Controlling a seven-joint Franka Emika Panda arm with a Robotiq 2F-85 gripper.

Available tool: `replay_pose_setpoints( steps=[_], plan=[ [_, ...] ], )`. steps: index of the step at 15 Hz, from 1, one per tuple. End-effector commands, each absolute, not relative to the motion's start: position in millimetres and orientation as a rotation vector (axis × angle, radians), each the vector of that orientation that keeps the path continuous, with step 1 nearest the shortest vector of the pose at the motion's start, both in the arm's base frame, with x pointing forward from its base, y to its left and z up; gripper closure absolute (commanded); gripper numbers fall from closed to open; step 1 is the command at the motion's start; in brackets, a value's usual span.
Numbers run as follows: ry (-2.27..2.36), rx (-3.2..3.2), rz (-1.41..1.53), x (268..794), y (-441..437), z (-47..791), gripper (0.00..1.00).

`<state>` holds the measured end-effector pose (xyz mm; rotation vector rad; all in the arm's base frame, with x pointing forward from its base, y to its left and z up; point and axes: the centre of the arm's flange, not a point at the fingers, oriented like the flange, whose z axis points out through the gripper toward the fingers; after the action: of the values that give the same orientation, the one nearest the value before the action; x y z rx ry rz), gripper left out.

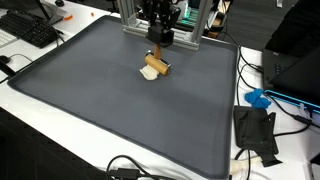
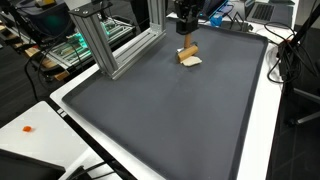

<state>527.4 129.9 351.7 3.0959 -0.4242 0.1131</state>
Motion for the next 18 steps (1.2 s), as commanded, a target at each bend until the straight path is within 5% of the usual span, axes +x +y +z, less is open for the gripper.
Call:
replay_pose_setpoints(
  steps=[1, 18],
  plan=[
    [-0.384, 3.07, 0.192, 525.9, 131.3, 315.6, 0.78],
    [-0.257, 3.091, 0.435, 529.4, 130.8, 300.7, 0.78]
  ],
)
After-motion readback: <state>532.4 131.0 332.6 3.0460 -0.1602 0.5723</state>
